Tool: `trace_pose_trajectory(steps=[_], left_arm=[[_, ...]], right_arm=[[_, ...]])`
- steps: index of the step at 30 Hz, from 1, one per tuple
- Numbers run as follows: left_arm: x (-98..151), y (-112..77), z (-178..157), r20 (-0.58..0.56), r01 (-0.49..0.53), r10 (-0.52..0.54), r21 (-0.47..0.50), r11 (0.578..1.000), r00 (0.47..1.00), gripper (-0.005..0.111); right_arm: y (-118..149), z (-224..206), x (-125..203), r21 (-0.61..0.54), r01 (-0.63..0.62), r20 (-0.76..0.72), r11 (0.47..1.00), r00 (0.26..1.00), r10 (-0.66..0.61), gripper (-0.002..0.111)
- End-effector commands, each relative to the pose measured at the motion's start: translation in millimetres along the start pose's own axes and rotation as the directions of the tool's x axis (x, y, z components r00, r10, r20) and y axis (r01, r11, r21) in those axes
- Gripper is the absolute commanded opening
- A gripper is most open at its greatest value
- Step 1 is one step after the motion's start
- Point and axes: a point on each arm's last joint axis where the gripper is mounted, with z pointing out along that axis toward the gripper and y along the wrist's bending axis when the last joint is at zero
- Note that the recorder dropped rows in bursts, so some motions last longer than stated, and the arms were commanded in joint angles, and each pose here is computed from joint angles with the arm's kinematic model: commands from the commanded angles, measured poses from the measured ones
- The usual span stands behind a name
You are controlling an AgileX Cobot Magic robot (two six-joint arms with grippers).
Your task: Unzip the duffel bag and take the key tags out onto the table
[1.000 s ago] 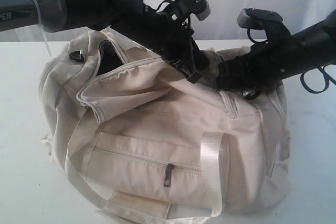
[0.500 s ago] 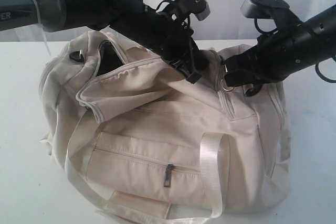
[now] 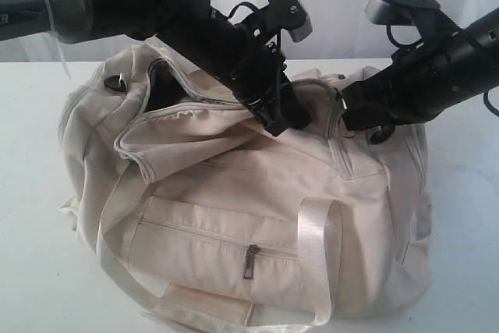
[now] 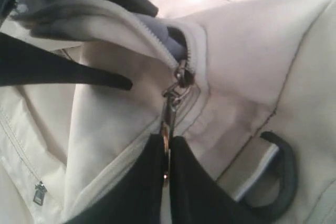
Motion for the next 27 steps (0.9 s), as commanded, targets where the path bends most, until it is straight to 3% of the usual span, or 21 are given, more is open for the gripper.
trace_pose_trajectory(steps=[1, 5, 13, 22, 27], left_arm=[[-15, -9.6, -22, 0.046, -0.019, 0.018, 0.026, 0.999, 0.999, 0.054], [-22, -12.1, -34, 0.071, -0.050, 0.050, 0.007, 0.999, 0.996, 0.054], [-28, -11.4, -35, 0.132, -0.011, 0.011, -0.003, 1.000, 0.991, 0.052], [-30, -7.4, -32, 0.166, 0.003, 0.002, -0.030, 1.000, 0.986, 0.023], [-24, -1.7, -20, 0.160, 0.014, -0.006, -0.049, 0.999, 0.987, 0.021]], right_arm=[[0, -5, 1, 0.014, -0.004, -0.016, 1.000, 1.000, 0.004, 0.000], [0, -5, 2, 0.020, -0.001, -0.017, 1.000, 1.000, 0.002, 0.000], [0, -5, 1, 0.022, -0.001, -0.014, 1.000, 1.000, 0.002, 0.000], [0, -5, 1, 0.021, -0.003, -0.013, 1.000, 1.000, 0.003, 0.000], [0, -5, 1, 0.019, -0.004, -0.015, 1.000, 1.000, 0.004, 0.000]])
